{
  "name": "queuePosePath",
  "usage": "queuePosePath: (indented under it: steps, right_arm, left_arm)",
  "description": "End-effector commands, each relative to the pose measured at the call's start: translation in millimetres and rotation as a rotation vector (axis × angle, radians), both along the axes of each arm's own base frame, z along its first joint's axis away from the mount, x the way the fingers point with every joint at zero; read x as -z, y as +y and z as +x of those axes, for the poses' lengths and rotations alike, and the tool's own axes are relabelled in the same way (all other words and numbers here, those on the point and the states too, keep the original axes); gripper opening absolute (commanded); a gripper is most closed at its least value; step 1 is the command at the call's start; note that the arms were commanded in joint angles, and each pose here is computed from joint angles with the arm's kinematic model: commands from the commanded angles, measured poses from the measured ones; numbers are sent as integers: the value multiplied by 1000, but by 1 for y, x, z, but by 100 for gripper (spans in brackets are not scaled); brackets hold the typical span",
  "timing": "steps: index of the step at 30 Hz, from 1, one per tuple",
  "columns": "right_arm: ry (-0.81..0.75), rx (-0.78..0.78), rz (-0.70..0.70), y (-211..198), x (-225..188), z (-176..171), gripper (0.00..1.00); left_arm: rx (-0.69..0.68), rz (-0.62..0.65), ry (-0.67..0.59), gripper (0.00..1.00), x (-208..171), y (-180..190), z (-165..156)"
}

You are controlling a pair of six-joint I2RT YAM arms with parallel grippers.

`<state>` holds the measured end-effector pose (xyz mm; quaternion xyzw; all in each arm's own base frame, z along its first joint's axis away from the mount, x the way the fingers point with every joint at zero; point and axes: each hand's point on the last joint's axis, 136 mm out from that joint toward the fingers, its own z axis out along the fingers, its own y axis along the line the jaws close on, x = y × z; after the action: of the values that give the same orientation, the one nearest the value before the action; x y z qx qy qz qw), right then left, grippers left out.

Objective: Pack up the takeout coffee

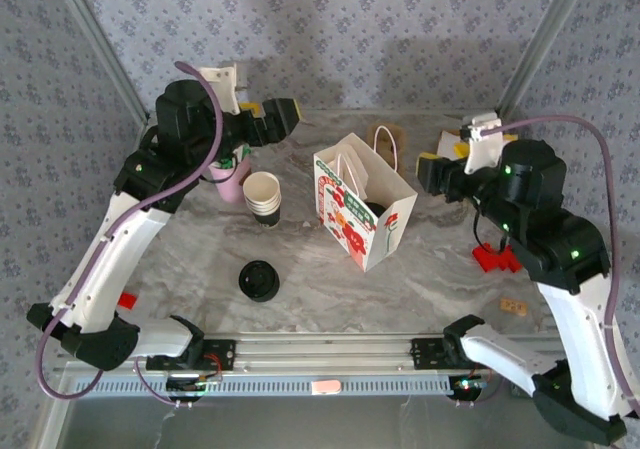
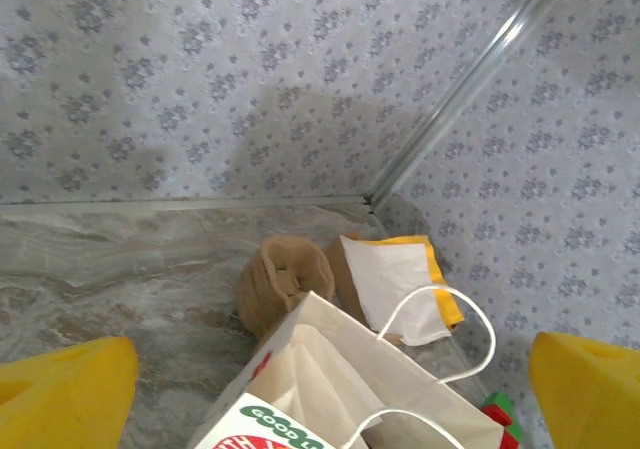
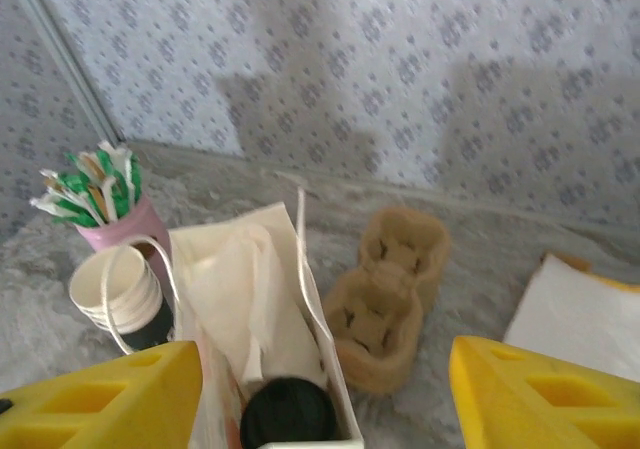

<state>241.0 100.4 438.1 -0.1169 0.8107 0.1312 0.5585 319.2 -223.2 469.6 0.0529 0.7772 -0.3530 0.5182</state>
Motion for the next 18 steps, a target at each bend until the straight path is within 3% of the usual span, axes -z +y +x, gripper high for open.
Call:
queuePosePath:
  steps: [1,6,13,18]
  right_arm:
    - [209,-17,25,2,38,-3,70]
    - [427,-63,79,13,75,14,76]
    - [486,-87,70,23,112,54,78]
    - [548,-76,36,23,144,77,72]
  left_arm:
    - [-44,-3,-23,100,-5,13,-2]
    - [-28,-28,37,100,12,6,1]
    - [-30,-39,75,100,28,5,0]
    - [-29,-34,78,100,30,6,0]
